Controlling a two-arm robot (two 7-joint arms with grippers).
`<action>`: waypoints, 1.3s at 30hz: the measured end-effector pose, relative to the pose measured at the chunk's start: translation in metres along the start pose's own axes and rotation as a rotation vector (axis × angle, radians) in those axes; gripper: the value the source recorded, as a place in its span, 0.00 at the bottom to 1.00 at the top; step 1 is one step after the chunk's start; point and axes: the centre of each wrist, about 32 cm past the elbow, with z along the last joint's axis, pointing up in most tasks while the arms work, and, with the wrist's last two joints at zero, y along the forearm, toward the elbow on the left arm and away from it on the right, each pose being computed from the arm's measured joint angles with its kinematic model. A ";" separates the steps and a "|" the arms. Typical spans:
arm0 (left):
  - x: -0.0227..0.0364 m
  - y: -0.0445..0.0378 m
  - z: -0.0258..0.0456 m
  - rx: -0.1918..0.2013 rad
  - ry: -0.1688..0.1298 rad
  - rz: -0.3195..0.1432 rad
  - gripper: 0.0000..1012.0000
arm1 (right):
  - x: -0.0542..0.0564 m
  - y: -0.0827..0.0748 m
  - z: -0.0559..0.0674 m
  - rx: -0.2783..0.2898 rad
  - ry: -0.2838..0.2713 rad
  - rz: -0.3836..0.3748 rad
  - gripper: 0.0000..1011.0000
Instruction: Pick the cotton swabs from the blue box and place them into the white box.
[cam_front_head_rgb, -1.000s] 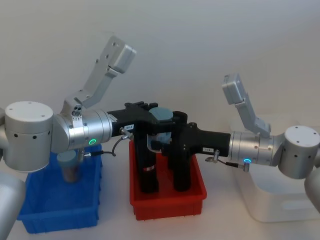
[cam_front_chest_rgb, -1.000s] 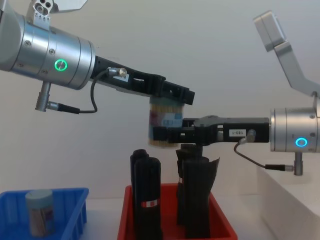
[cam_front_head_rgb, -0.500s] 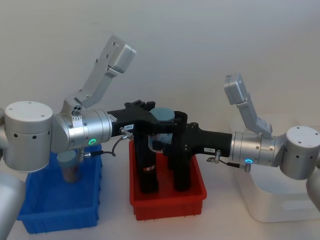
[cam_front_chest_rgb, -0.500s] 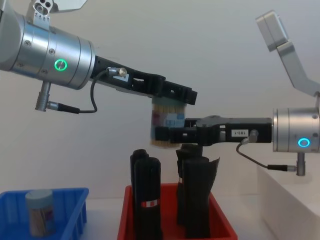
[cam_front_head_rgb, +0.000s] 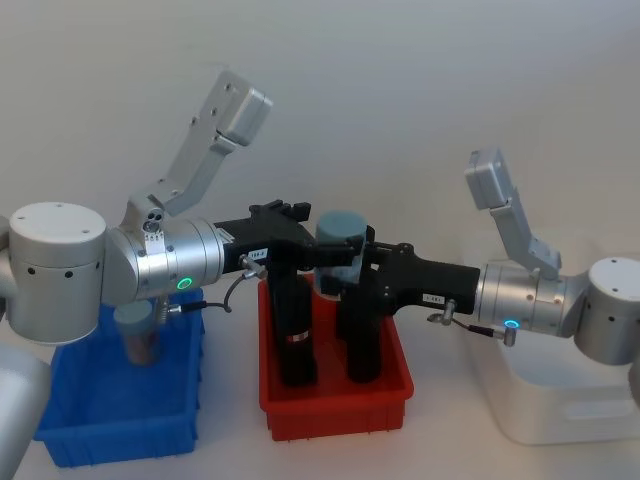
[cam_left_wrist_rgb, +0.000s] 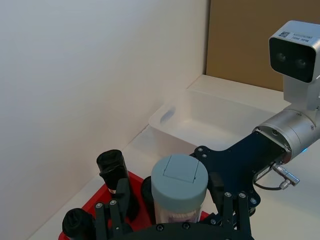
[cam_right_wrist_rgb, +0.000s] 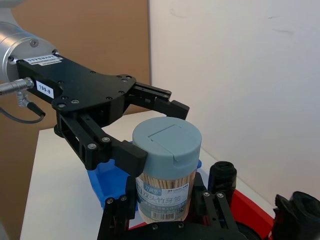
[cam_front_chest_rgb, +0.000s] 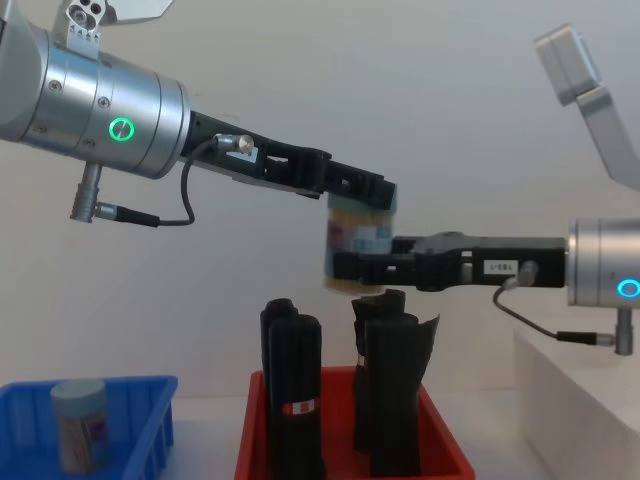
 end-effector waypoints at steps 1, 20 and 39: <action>0.0000 0.0000 0.0000 0.000 0.000 0.000 0.99 | 0.000 -0.002 0.000 0.001 0.000 -0.005 0.64; 0.0000 0.0000 0.0000 0.000 0.000 0.000 0.99 | -0.006 -0.041 0.005 0.048 -0.022 -0.162 0.63; 0.0000 0.0000 0.0000 0.000 0.000 0.000 0.99 | -0.028 -0.083 0.008 0.060 -0.050 -0.379 0.63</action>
